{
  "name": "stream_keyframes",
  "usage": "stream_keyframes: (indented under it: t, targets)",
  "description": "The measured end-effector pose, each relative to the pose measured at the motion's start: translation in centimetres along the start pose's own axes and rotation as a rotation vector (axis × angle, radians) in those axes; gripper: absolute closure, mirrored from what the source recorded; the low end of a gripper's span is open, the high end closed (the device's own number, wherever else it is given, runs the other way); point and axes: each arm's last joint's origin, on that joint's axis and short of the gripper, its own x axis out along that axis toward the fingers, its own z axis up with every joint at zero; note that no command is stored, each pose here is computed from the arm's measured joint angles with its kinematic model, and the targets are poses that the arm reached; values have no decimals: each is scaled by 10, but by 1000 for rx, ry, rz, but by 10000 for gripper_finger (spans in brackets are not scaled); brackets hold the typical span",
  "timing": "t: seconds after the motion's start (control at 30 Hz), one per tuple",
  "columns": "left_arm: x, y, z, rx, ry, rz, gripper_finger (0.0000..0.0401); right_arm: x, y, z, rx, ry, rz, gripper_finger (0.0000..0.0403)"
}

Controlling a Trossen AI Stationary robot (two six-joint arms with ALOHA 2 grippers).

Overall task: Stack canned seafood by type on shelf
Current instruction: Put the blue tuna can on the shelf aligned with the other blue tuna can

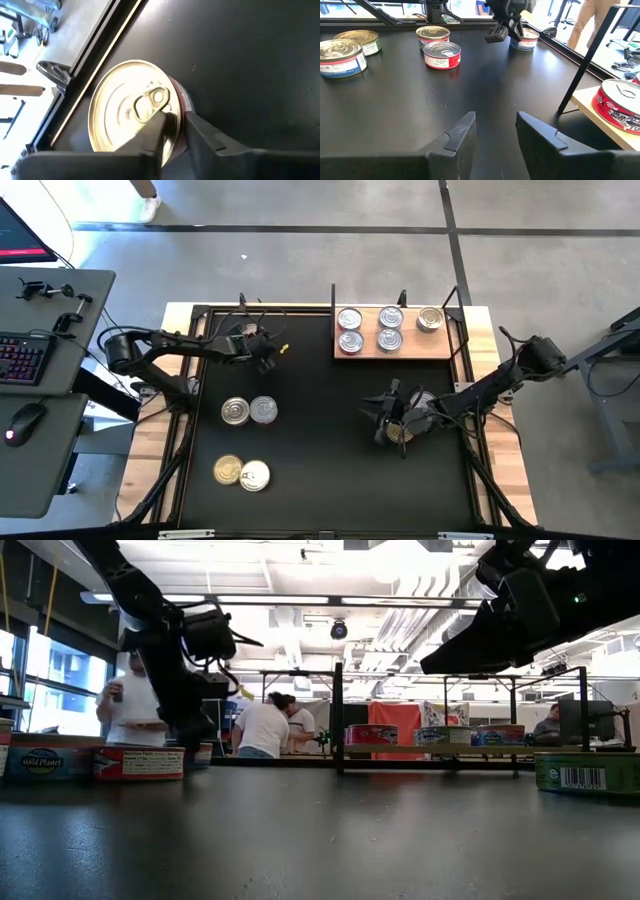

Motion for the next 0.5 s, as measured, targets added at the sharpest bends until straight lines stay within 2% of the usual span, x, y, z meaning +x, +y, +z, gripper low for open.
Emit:
stream_keyframes:
  t: [0.1, 0.23, 0.37, 0.5]
  targets:
    - [-3, -3, 0, 32, -9, -14, 392, 0, 0, 0, 1, 0, 1, 271]
    - [-8, -11, -1, 71, -24, -34, 397, 0, 0, 0, 0, 1, 9, 271]
    - [-14, -29, -11, 164, 4, -149, 401, 0, 1, 0, -17, 7, 44, 271]
    - [-30, -45, -6, 164, -78, -232, 400, 0, 2, 0, -21, 9, 81, 271]
